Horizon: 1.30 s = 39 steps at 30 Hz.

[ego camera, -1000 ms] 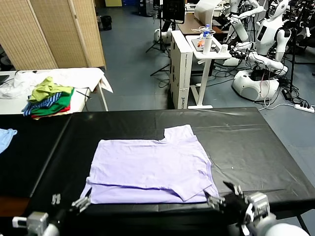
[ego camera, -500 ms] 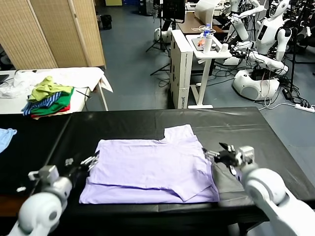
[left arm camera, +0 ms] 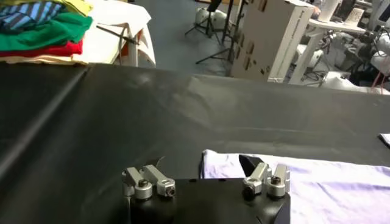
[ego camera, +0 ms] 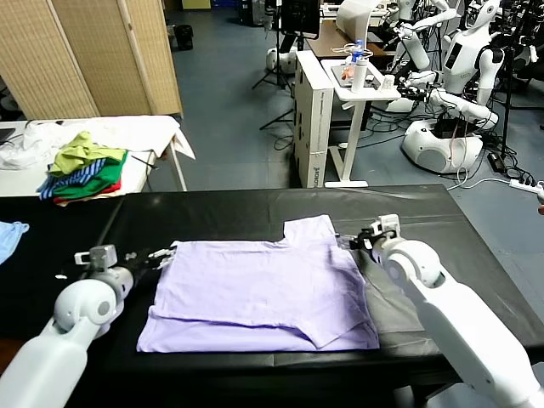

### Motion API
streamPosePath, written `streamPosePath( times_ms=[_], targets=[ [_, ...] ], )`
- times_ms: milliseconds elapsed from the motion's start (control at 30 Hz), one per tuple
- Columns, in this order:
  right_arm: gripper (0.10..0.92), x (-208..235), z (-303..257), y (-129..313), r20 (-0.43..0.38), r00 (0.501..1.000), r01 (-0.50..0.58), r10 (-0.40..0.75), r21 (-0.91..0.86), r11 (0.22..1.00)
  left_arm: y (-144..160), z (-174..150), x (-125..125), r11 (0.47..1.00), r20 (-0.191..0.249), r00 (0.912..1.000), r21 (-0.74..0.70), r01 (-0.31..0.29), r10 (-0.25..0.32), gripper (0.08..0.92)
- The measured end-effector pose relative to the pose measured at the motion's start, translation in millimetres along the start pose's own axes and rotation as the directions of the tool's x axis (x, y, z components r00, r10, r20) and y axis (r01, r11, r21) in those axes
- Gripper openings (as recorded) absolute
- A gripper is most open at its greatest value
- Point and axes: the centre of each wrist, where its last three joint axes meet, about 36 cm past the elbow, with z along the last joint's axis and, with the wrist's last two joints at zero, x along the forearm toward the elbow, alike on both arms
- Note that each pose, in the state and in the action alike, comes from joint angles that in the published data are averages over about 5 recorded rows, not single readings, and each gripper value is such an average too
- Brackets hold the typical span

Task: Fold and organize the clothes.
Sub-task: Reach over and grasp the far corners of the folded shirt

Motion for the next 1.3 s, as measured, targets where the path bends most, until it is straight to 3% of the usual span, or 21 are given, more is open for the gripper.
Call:
streamPosePath(
  times_ms=[567,800,1133,1233,1300],
  targets=[
    [0.902,-39,0,11,-0.049,0.999,-0.004,0.003,-0.030,1.000,-6,9,-12,1.000,-0.021,0.9997,-0.002,-0.010,0.010,0.907],
    [0.837,-43,3,14,-0.058,0.998,0.000,-0.002,-0.035,0.999,-5,10,-13,1.000,-0.022,0.9997,-0.004,-0.014,0.014,0.875],
    [0.717,-48,7,18,-0.070,0.998,0.003,-0.006,-0.042,0.999,-6,9,-11,1.000,-0.005,0.9998,-0.005,-0.020,0.020,0.679],
    [0.629,-50,7,18,-0.072,0.997,0.003,-0.006,-0.044,0.999,-5,8,-7,1.000,0.004,0.9998,-0.004,-0.019,0.019,0.580],
    [0.567,-50,8,18,-0.073,0.997,0.003,-0.006,-0.045,0.999,-4,8,-3,1.000,0.011,0.9998,-0.005,-0.018,0.018,0.454]
  ],
)
